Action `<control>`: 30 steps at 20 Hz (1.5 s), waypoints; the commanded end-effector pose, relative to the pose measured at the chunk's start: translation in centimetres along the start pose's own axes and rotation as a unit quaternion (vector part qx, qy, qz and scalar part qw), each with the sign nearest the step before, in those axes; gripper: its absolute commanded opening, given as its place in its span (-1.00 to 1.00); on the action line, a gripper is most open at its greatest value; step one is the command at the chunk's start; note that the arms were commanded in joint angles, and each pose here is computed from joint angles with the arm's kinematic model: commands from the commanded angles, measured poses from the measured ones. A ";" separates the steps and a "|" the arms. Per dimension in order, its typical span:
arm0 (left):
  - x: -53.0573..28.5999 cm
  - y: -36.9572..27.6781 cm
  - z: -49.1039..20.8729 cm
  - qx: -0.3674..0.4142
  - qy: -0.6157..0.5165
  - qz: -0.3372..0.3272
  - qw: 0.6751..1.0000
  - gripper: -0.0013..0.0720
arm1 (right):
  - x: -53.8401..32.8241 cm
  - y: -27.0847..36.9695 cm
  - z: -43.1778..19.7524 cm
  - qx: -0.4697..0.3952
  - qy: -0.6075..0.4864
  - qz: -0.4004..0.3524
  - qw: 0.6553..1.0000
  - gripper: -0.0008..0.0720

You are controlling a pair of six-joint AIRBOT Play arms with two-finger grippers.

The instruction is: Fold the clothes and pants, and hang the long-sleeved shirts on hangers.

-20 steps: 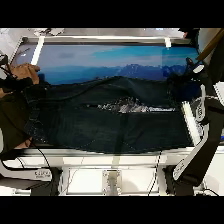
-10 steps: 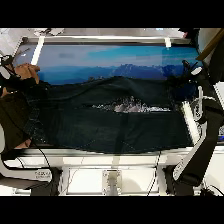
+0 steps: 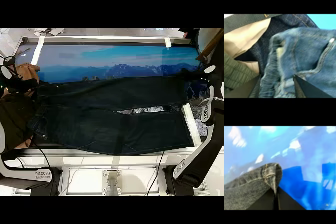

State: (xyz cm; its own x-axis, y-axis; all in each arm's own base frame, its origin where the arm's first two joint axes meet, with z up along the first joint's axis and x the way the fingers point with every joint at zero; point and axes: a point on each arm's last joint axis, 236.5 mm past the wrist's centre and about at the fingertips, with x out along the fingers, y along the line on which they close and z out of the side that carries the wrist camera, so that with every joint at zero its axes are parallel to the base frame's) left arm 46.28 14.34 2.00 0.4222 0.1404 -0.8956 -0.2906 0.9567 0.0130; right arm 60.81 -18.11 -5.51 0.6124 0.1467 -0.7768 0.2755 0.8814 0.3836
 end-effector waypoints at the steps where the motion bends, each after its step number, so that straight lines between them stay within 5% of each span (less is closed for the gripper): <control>1: 0.0 -0.2 -0.1 -0.001 0.003 -0.001 1.000 0.31 | -1.1 -0.8 1.0 0.018 -0.016 -0.002 1.000 -0.75; 3: 0.0 -0.3 -0.2 -0.008 0.004 -0.001 1.000 0.31 | -0.9 -0.6 0.5 0.018 -0.007 0.000 1.000 0.52; 4: -0.1 -0.4 -0.6 -0.007 0.012 -0.001 1.000 0.31 | -1.1 -0.4 0.1 0.018 0.003 0.002 1.000 0.58; 11: -4.9 6.2 -12.8 0.007 0.210 0.091 0.973 0.31 | -14.0 -3.6 -2.9 -0.036 0.106 -0.027 0.993 0.53; 17: -7.1 7.6 -25.0 -0.141 0.163 0.064 0.974 0.31 | -25.4 -4.0 -6.6 0.000 0.132 -0.007 0.991 0.54; 22: -5.0 7.4 -27.3 -0.275 0.121 -0.043 0.953 0.30 | -31.4 -0.9 -4.9 -0.028 0.064 -0.020 0.997 0.54; 30: -0.1 3.9 -22.5 -0.290 0.057 -0.227 0.928 0.30 | -37.9 3.9 -5.8 -0.042 0.021 -0.022 0.999 0.53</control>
State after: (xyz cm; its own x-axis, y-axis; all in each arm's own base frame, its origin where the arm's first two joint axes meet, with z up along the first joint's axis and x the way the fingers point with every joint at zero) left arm 22.69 12.69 -7.77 0.4082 -0.2455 -0.8792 -0.6126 0.6404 -0.4633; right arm 35.90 -19.10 20.68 0.5589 0.1289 -0.8191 0.2412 0.9198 0.3094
